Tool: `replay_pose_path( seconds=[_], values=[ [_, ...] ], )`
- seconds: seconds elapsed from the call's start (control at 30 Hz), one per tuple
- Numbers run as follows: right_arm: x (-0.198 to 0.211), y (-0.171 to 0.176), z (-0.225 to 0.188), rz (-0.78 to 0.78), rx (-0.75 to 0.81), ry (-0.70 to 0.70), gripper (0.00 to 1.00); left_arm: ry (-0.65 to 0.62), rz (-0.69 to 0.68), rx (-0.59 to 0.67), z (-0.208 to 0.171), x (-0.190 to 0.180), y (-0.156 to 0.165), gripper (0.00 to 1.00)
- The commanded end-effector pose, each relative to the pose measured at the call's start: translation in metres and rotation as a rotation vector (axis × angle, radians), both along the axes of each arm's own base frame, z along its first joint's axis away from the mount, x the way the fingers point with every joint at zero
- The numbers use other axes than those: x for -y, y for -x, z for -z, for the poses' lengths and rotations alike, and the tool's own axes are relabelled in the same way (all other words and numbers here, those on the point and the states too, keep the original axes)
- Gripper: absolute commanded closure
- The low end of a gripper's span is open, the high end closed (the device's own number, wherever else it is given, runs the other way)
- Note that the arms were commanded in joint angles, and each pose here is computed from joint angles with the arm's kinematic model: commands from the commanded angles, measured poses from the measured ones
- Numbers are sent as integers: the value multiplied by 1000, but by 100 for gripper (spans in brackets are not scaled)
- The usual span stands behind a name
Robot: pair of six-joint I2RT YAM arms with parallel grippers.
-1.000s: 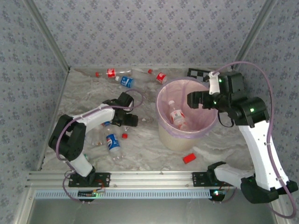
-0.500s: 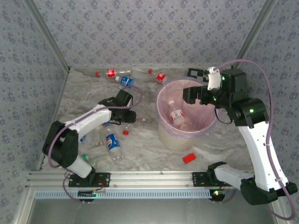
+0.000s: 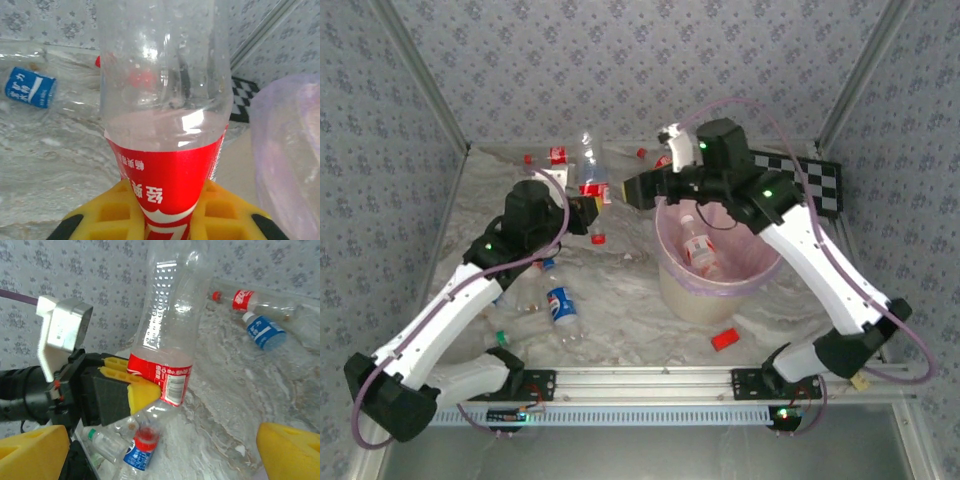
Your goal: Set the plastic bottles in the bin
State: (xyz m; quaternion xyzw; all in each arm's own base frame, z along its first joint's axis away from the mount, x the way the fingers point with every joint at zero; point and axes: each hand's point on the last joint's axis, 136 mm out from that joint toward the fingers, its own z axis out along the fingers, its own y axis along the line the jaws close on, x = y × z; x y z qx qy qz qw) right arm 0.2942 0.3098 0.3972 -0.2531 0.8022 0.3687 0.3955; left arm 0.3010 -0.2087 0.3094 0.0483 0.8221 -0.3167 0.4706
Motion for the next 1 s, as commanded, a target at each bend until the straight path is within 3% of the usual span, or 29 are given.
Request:
replay_pose_path(
  seconds=[0.0,0.43,0.6,0.7,0.87,0.9,0.97],
  values=[
    [-21,-6,-15,-58,49,-35,8,121,62,69,-24,11,4,90],
    [-65,-39,21,-198,-116,-110,10,160,167,62,-31,26,14,89],
    [-75,-45,29,-220,-145,-108,21,147,169,57,-27,26,15,88],
    [-76,-47,29,-218,-150,-113,33,137,160,48,-23,25,13,86],
    [-74,-47,26,-207,-138,-107,49,119,118,40,-18,17,10,67],
    [-73,-48,25,-204,-133,-106,51,116,113,37,-17,16,10,61],
    [-71,-48,19,-198,-118,-105,53,110,103,33,-15,13,10,35]
  ],
)
